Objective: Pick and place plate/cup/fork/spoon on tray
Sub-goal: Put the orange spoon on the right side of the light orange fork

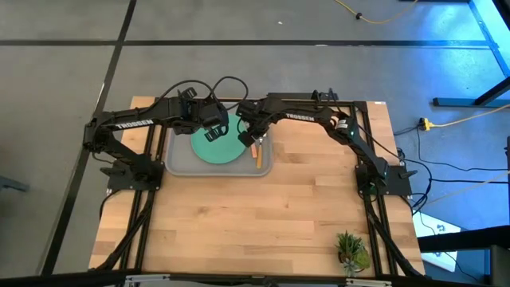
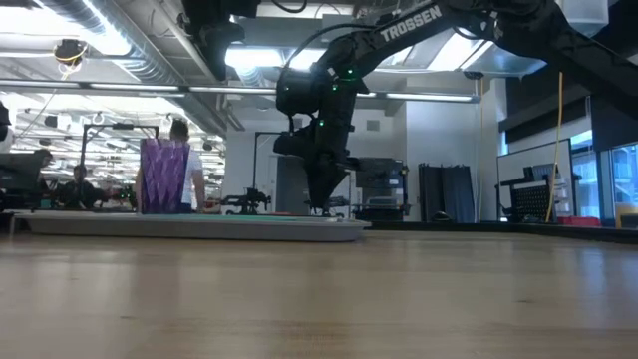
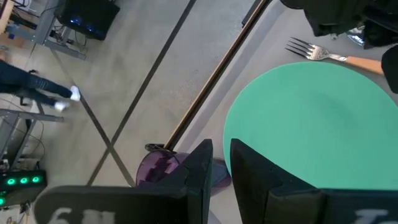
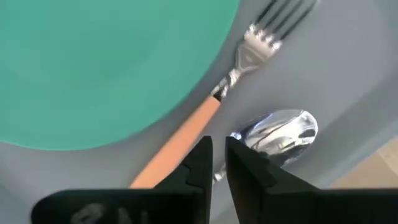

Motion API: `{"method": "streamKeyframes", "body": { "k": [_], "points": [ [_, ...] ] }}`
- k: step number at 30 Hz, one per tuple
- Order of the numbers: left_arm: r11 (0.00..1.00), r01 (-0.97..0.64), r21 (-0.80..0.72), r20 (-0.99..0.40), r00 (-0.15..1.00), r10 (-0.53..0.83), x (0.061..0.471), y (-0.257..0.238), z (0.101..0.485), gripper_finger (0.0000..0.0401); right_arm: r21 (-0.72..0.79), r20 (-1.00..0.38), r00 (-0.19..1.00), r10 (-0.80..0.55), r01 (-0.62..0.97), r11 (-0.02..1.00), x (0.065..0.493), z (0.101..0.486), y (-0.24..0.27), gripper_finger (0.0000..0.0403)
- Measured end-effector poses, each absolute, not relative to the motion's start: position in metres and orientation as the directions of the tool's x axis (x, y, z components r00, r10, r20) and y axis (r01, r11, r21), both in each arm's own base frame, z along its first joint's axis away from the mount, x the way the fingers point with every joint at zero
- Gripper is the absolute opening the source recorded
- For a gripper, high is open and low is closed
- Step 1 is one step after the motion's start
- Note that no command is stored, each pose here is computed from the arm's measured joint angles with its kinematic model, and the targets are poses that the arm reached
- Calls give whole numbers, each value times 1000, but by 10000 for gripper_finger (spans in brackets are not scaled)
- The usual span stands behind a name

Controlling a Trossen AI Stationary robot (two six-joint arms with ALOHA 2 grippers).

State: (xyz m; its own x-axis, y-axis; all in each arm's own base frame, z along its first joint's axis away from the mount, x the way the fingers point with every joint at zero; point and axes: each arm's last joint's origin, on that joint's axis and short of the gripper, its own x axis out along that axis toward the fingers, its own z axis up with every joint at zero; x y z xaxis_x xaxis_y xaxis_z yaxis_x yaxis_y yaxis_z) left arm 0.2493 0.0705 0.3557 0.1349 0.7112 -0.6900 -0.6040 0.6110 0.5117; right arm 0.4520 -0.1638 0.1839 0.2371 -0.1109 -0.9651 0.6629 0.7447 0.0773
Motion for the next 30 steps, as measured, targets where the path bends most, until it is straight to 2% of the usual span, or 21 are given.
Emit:
{"method": "streamKeyframes", "body": {
  "k": [6,11,20,30],
  "points": [
    [611,-604,512,-690,135,711,249,70,356,50,86,-967,235,-96,660,747,451,183,-164,8],
    [611,-604,512,-690,135,711,249,70,356,50,85,-966,240,-102,660,747,453,178,-166,4],
    [611,-604,512,-690,135,711,249,71,356,50,32,-981,160,-111,693,720,447,161,-179,2],
    [611,-604,511,-690,135,711,249,70,356,50,21,-980,157,-126,702,712,440,161,-198,1]
  ]
}}
